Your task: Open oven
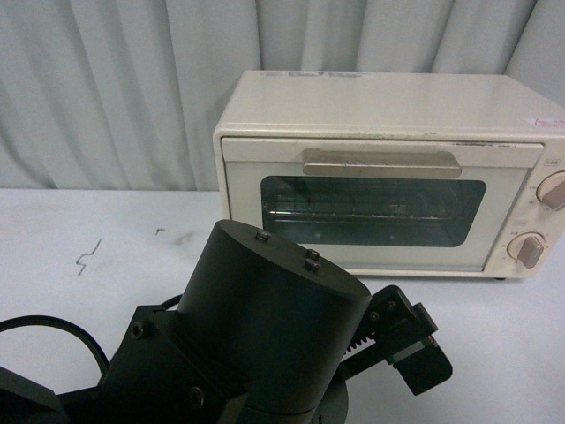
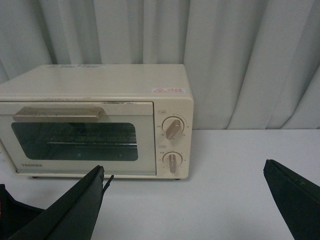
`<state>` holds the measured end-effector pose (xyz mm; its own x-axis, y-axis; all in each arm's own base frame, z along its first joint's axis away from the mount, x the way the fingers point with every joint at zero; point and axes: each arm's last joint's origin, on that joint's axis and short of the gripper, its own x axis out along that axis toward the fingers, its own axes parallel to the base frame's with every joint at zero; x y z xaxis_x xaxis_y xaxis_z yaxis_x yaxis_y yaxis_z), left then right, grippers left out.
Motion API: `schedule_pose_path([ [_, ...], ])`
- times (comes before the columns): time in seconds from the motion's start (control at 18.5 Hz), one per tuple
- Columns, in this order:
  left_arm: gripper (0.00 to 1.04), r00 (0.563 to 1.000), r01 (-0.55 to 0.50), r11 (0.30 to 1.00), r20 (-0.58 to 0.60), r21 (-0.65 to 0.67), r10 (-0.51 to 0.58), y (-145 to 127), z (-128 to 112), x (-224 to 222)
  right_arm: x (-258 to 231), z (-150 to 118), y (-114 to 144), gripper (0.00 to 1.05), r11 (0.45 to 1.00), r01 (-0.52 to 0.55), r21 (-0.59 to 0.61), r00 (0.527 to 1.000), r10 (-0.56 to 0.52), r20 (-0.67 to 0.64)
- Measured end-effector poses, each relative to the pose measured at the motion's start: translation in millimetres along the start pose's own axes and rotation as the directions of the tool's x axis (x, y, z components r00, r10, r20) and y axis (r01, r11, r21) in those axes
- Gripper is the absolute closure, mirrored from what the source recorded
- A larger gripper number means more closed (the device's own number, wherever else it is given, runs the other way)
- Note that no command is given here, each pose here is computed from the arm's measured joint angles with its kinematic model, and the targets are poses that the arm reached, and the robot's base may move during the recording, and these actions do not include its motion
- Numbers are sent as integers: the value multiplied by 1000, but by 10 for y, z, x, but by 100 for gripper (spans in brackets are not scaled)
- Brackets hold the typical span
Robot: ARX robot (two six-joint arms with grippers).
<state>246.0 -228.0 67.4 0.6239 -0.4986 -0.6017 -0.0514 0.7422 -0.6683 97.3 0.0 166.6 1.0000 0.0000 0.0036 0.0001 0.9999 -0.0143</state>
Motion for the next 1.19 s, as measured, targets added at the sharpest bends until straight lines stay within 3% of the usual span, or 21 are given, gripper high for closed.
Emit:
schedule_pose_path([
  [0.43,7,993,-96,994,72,44,93,323,89,77,0,0,0,6,1000,0,0,1000,0,0],
  [1.19,7,999,-34,999,10,42,33,363,48,39,0,0,0,6,1000,0,0,1000,0,0],
])
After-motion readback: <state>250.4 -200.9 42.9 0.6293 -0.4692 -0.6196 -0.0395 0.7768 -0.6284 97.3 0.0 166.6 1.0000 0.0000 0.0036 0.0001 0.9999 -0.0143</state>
